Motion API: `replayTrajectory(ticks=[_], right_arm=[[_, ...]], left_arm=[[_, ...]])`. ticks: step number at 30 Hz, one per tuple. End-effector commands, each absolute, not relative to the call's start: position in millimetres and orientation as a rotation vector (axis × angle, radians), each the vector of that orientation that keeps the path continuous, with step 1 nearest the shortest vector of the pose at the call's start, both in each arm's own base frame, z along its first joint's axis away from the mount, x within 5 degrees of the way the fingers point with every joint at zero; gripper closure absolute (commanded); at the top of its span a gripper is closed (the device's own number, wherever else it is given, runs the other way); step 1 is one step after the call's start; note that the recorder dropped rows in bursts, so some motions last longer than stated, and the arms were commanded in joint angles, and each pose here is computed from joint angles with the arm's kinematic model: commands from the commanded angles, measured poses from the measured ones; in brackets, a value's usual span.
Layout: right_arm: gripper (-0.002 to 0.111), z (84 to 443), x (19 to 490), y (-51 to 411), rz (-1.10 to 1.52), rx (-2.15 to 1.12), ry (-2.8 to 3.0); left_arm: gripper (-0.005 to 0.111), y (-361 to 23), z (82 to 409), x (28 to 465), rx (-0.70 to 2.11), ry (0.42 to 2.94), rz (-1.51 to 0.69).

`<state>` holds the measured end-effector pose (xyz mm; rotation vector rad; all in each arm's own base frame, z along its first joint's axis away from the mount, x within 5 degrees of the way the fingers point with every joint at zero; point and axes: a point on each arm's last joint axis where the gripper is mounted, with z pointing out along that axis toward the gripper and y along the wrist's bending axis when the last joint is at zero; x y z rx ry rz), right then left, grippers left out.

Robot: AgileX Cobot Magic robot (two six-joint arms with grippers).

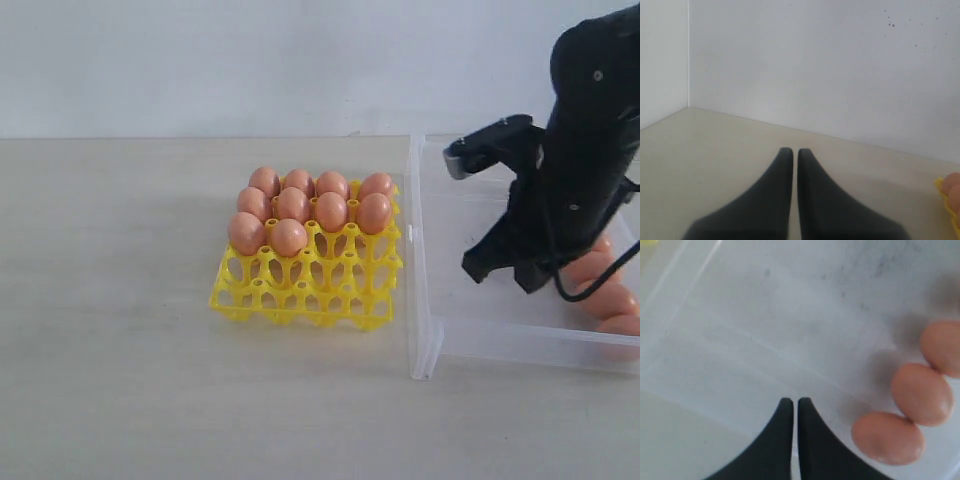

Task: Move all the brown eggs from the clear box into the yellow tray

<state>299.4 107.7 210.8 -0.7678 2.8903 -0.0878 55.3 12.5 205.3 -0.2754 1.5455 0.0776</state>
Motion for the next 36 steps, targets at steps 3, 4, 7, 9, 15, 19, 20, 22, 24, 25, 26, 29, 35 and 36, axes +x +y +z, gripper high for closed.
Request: replayTrajectory(ticks=[3,4,7,9,15,19,20,22,24,25,26,29,35,36], right_arm=[[0.097,215,308,77,-0.034,-0.605,2.938],[0.09,215,310,74,-0.053,-0.598,2.93],[0.066,216,312,67,-0.143,-0.651,2.91],[0.057,216,312,63,-0.211,-0.78,2.882],[0.056,216,311,59,-0.289,-1.101,2.814],[0.056,216,311,57,-0.337,-1.286,2.761],[0.056,216,311,56,-0.352,-1.327,2.745],[0.056,217,312,53,-0.408,-1.452,2.689],[0.056,218,313,50,-0.481,-1.541,2.651],[0.056,219,313,48,-0.514,-1.559,2.645],[0.056,219,313,46,-0.535,-1.571,2.644],[0.056,220,315,44,-0.583,-1.64,2.597],[0.056,212,327,51,-0.561,-1.634,2.491],[0.056,208,328,50,-0.556,-1.633,2.506]], left_arm=[[0.103,12,206,55,-0.288,1.533,0.065],[0.103,12,206,55,-0.288,1.533,0.065],[0.103,12,206,55,-0.288,1.533,0.065],[0.103,12,206,55,-0.288,1.533,0.065],[0.103,12,206,55,-0.288,1.533,0.065],[0.103,12,206,55,-0.288,1.533,0.065],[0.103,12,206,55,-0.288,1.533,0.065],[0.103,12,206,55,-0.288,1.533,0.065],[0.103,12,206,55,-0.288,1.533,0.065],[0.103,12,206,55,-0.288,1.533,0.065],[0.103,12,206,55,-0.288,1.533,0.065],[0.103,12,206,55,-0.288,1.533,0.065],[0.103,12,206,55,-0.288,1.533,0.065],[0.103,12,206,55,-0.288,1.533,0.065]])
